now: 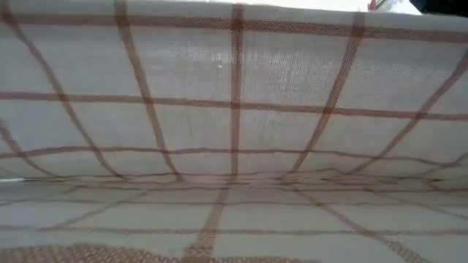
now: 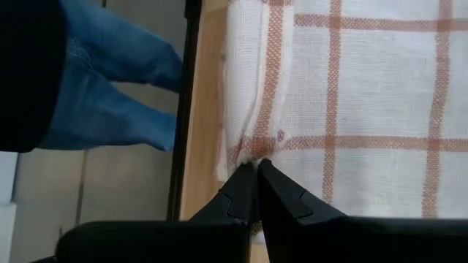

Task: Fold towel
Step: Fold the white checkered towel

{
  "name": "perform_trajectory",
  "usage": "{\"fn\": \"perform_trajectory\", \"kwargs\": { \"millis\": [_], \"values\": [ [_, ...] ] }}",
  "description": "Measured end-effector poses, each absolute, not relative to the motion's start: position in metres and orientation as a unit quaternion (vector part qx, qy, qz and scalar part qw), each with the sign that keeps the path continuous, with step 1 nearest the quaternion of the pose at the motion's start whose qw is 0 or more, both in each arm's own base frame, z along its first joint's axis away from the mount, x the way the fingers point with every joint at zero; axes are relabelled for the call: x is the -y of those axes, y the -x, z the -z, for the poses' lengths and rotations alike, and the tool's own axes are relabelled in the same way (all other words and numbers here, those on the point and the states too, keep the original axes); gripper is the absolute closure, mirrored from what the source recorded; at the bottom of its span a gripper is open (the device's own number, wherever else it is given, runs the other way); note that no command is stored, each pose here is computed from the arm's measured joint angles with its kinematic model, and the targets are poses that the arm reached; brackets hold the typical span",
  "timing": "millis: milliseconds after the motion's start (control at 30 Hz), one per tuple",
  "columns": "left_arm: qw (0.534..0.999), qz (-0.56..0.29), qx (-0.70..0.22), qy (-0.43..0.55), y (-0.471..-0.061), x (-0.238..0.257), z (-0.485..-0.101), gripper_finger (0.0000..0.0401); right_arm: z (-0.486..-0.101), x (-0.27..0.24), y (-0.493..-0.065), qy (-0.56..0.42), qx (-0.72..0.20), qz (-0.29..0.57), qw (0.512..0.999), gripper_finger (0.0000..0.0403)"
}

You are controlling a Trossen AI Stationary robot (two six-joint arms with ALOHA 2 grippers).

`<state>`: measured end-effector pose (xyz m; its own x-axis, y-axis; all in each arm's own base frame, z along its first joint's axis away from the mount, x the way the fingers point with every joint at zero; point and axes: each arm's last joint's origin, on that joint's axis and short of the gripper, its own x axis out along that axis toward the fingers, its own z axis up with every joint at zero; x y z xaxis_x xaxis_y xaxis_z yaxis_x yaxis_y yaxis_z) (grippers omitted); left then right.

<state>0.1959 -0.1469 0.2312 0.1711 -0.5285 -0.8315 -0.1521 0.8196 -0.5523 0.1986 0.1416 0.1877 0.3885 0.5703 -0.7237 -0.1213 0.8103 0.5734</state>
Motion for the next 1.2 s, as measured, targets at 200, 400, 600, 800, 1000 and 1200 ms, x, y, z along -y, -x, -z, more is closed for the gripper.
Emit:
{"fn": "perform_trajectory", "kwargs": {
  "millis": [200,400,600,800,1000,1200],
  "values": [
    [0.702,0.141,-0.648,0.26,-0.203,0.154,-0.218,0.0388,-0.179,-0.147,-0.204,-0.22,-0.52,-0.245,0.788,0.0403],
    [0.703,0.146,-0.653,0.24,-0.203,0.158,-0.213,0.0388,-0.174,-0.155,-0.21,-0.234,-0.511,-0.264,0.784,0.0402],
    [0.707,0.137,-0.662,0.207,-0.196,0.161,-0.21,0.0345,-0.171,-0.158,-0.209,-0.259,-0.53,-0.262,0.764,0.0352],
    [0.681,0.091,-0.703,0.186,-0.185,0.154,-0.206,0.0274,-0.172,-0.16,-0.205,-0.302,-0.565,-0.275,0.717,0.0261],
    [0.687,0.076,-0.704,0.164,-0.184,0.151,-0.205,0.0252,-0.168,-0.16,-0.192,-0.29,-0.613,-0.242,0.694,0.0227],
    [0.75,0.045,-0.642,0.154,-0.196,0.153,-0.205,0.025,-0.165,-0.158,-0.192,-0.259,-0.594,-0.194,0.736,0.0227]
  ]
}}
